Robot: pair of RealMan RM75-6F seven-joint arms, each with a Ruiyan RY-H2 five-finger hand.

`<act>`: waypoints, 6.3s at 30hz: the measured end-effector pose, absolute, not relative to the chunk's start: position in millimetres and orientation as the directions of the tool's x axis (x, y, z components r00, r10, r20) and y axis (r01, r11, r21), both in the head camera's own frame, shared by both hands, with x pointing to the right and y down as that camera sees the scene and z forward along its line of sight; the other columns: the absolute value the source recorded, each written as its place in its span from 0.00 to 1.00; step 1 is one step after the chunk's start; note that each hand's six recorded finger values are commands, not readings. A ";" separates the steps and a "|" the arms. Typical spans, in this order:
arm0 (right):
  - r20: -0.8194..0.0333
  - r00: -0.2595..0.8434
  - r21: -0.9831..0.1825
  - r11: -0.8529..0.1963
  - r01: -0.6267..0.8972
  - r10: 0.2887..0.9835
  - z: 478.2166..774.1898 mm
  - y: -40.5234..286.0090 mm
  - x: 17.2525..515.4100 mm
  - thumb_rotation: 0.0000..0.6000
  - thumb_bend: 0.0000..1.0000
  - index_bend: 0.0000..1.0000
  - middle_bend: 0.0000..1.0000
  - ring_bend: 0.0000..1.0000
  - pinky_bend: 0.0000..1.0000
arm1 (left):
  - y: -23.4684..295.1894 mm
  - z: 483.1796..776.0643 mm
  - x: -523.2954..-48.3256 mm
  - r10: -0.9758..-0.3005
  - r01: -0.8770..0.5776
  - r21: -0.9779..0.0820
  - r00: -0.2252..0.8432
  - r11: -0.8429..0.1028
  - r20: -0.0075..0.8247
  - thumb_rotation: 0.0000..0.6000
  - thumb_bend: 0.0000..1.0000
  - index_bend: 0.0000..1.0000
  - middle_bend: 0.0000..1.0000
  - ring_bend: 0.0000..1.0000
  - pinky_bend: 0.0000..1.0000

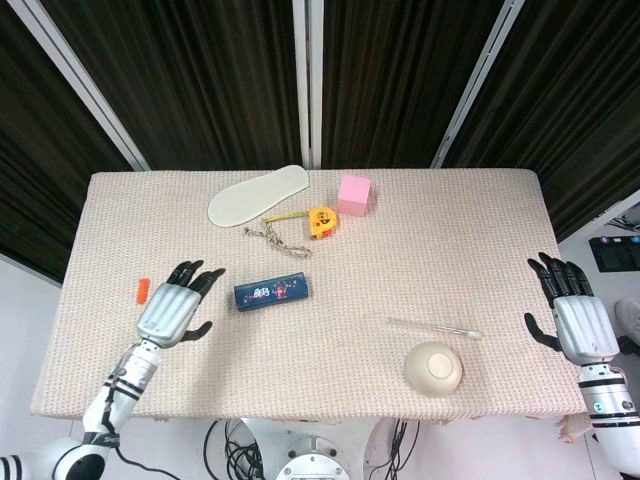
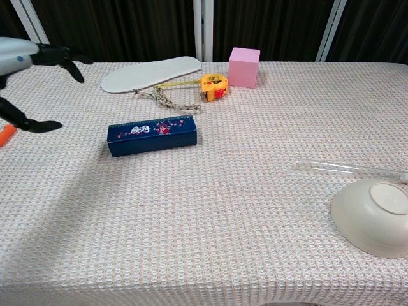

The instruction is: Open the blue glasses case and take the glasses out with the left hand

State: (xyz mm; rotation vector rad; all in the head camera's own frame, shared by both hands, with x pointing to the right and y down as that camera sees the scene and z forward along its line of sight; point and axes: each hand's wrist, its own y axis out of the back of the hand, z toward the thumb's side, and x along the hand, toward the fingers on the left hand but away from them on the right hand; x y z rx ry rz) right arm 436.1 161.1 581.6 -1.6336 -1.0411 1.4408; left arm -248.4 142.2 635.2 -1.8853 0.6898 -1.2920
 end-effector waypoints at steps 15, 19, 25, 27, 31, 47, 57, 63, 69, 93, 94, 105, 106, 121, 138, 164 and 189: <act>-0.413 0.052 -0.901 -0.417 0.120 0.909 579.0 160.6 436.9 1.00 0.33 0.00 0.00 0.00 0.00 | 136.0 674.9 -185.9 -0.742 -0.040 -0.782 0.351 -0.622 0.572 1.00 0.25 0.07 0.17 0.01 0.09; -0.414 0.053 -0.901 -0.417 0.120 0.909 578.8 160.9 436.8 1.00 0.33 0.00 0.00 0.00 0.00 | 131.7 681.6 -186.4 -0.746 -0.025 -0.787 0.336 -0.617 0.575 1.00 0.26 0.07 0.17 0.01 0.09; -0.415 0.051 -0.900 -0.419 0.120 0.908 579.2 160.6 437.2 1.00 0.33 0.00 0.00 0.00 0.00 | 127.1 693.8 -188.7 -0.735 -0.023 -0.768 0.309 -0.640 0.604 1.00 0.26 0.07 0.18 0.01 0.09; -0.416 0.050 -0.900 -0.419 0.120 0.908 579.4 160.4 437.4 1.00 0.33 0.00 0.00 0.00 0.00 | 124.4 697.7 -189.8 -0.734 -0.024 -0.764 0.300 -0.644 0.610 1.00 0.26 0.07 0.19 0.01 0.09; -0.416 0.049 -0.900 -0.419 0.120 0.908 579.4 159.9 437.9 1.00 0.33 0.00 0.00 0.00 0.00 | 120.6 704.8 -192.7 -0.730 -0.022 -0.757 0.284 -0.653 0.621 1.00 0.26 0.07 0.19 0.01 0.09; -0.420 0.043 -0.899 -0.422 0.117 0.906 580.9 159.8 438.5 1.00 0.33 0.00 0.00 0.00 0.00 | 113.8 718.7 -188.1 -0.713 -0.032 -0.735 0.277 -0.677 0.644 1.00 0.27 0.08 0.21 0.01 0.10; -0.424 0.040 -0.897 -0.426 0.116 0.905 581.6 159.4 439.2 1.00 0.33 0.00 0.00 0.00 0.00 | 111.2 717.4 -185.2 -0.705 0.015 -0.731 0.250 -0.682 0.663 1.00 0.28 0.17 0.22 0.01 0.11; -0.424 0.042 -0.897 -0.426 0.117 0.905 581.5 159.4 438.9 1.00 0.33 0.00 0.00 0.00 0.00 | 111.3 717.3 -184.7 -0.689 0.049 -0.711 0.210 -0.701 0.694 1.00 0.29 0.18 0.22 0.01 0.12; -0.423 0.039 -0.897 -0.425 0.120 0.905 580.7 159.1 440.0 1.00 0.33 0.00 0.00 0.00 0.00 | 109.1 714.2 -180.0 -0.678 0.072 -0.697 0.183 -0.713 0.712 1.00 0.29 0.19 0.23 0.01 0.12; -0.432 0.035 -0.894 -0.433 0.117 0.901 583.5 158.6 440.8 1.00 0.33 0.00 0.00 0.00 0.00 | 106.4 718.0 -176.4 -0.661 0.084 -0.679 0.169 -0.730 0.731 1.00 0.30 0.23 0.25 0.01 0.13; -0.433 0.035 -0.894 -0.434 0.117 0.901 583.6 158.6 440.9 1.00 0.33 0.00 0.00 0.00 0.00 | 106.2 718.1 -176.5 -0.661 0.084 -0.679 0.168 -0.729 0.731 1.00 0.30 0.23 0.25 0.01 0.13; -0.438 0.032 -0.891 -0.438 0.116 0.899 584.6 158.4 441.8 1.00 0.33 0.00 0.00 0.00 0.00 | 103.8 720.3 -177.1 -0.666 0.075 -0.683 0.167 -0.726 0.727 1.00 0.31 0.29 0.30 0.03 0.15; -0.438 0.032 -0.891 -0.438 0.116 0.899 584.6 158.4 441.9 1.00 0.33 0.00 0.00 0.00 0.00 | 103.3 720.0 -176.6 -0.669 0.072 -0.686 0.169 -0.724 0.724 1.00 0.31 0.30 0.31 0.03 0.15; -0.442 0.029 -0.889 -0.443 0.113 0.896 586.6 157.9 442.4 1.00 0.33 0.00 0.00 0.00 0.00 | 98.4 721.9 -179.2 -0.664 -0.054 -0.666 0.167 -0.744 0.729 1.00 0.43 0.42 0.42 0.12 0.20; -0.444 0.027 -0.889 -0.444 0.111 0.896 588.5 157.3 443.1 1.00 0.33 0.00 0.00 0.00 0.00 | 94.2 727.1 -191.0 -0.586 -0.341 -0.520 0.123 -0.783 0.801 1.00 0.48 0.51 0.51 0.22 0.27; -0.451 0.028 -0.886 -0.451 0.106 0.892 592.4 157.0 442.6 1.00 0.33 0.00 0.00 0.00 0.00 | 91.4 725.2 -196.7 -0.475 -0.683 -0.242 0.173 -0.689 0.863 1.00 0.49 0.59 0.60 0.32 0.32; -0.457 0.032 -0.883 -0.458 0.102 0.889 594.9 157.9 441.2 1.00 0.33 0.00 0.00 0.00 0.00 | 92.7 733.7 -201.2 -0.449 -0.831 -0.110 0.179 -0.546 0.875 1.00 0.48 0.54 0.54 0.28 0.32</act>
